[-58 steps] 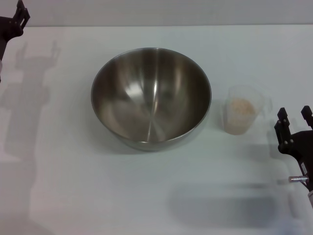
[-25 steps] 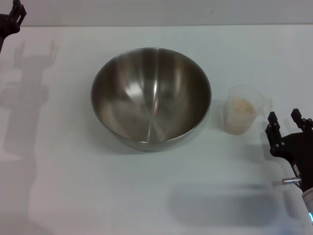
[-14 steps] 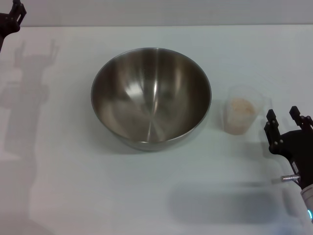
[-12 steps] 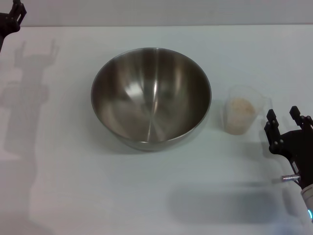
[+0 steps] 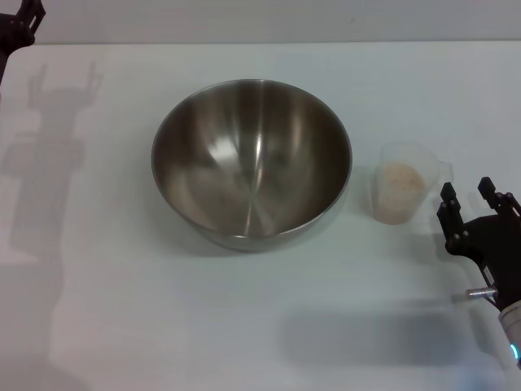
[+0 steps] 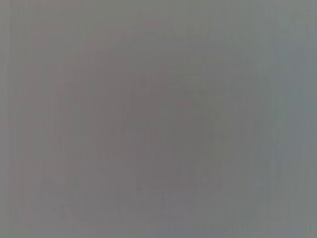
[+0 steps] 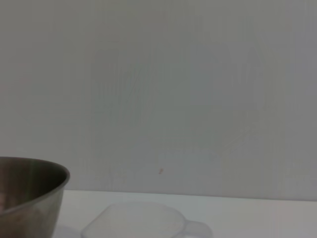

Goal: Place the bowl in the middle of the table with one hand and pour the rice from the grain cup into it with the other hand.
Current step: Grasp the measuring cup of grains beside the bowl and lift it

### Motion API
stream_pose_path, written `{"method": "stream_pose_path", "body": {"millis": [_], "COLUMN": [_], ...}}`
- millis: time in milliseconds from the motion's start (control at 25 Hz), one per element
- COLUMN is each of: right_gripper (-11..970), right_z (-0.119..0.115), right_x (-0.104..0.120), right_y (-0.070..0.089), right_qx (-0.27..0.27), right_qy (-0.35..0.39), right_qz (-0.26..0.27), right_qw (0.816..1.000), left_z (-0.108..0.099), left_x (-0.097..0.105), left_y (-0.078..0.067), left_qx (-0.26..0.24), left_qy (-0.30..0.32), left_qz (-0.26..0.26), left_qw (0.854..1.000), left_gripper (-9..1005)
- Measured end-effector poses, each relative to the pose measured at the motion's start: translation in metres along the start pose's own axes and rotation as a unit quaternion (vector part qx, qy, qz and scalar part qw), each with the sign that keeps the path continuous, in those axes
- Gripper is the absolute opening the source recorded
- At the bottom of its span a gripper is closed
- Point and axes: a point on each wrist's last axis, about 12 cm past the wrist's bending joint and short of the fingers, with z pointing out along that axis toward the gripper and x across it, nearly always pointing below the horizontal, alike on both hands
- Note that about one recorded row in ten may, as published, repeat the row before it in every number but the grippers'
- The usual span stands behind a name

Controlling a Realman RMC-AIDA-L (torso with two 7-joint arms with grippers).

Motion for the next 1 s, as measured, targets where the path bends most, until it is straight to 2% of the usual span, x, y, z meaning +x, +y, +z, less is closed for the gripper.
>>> {"method": "stream_pose_path", "body": {"millis": [1000], "right_gripper": [498], "right_z": [0.013], "right_x": [0.000], "right_y": [-0.004], "right_qx": [-0.010], "right_qy": [0.006], "right_qz": [-0.004], "right_qw": [1.000], "left_z": [0.000], "left_x": [-0.002], "left_y": [-0.001], "left_qx": [0.001], "left_qy": [-0.006], "left_qz": [-0.001], "left_qw": [1.000], "left_gripper": [844]}}
